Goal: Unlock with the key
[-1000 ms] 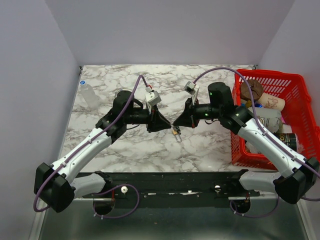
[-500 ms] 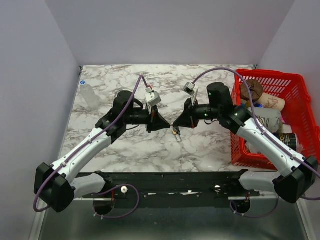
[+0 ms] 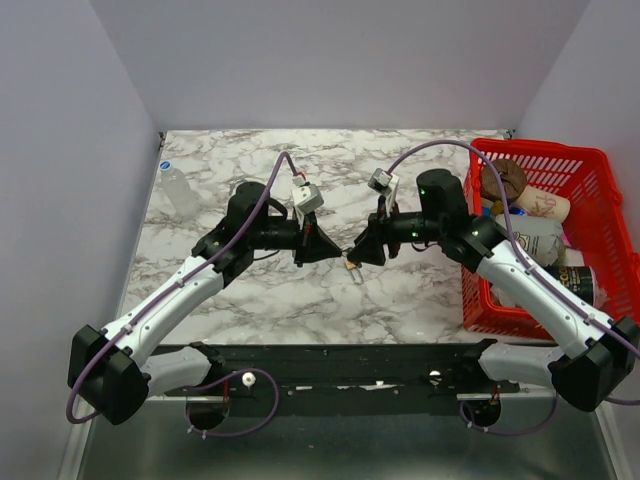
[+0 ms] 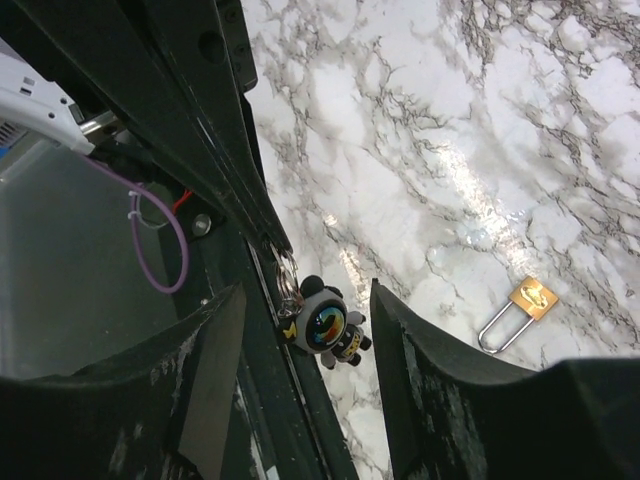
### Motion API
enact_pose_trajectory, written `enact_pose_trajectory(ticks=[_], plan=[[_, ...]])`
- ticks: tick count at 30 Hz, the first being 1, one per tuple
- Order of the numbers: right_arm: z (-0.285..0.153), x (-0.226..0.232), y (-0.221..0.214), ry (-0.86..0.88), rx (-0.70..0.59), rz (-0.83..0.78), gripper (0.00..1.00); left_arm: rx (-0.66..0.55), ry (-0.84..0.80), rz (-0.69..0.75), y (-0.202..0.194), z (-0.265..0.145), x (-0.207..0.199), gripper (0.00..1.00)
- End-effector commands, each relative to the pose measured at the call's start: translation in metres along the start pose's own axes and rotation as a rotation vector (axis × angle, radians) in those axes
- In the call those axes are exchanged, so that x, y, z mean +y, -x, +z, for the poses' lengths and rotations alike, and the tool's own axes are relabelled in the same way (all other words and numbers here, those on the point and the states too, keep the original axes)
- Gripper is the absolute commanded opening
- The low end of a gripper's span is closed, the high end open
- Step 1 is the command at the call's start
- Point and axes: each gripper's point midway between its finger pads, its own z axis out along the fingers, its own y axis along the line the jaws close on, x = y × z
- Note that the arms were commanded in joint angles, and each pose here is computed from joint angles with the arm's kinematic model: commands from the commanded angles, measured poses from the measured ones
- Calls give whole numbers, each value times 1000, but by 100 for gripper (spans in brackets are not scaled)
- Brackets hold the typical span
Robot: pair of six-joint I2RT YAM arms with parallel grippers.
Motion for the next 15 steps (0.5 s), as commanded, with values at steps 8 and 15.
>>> enact_pose_trajectory(ticks=[8,15], plan=[[3,4,-4,56,-16,-67,47,-6,-73,43,5,3,-11,0],[4,4,-9,65,-7,-65,56,-11,53,44,6,1,9,0]])
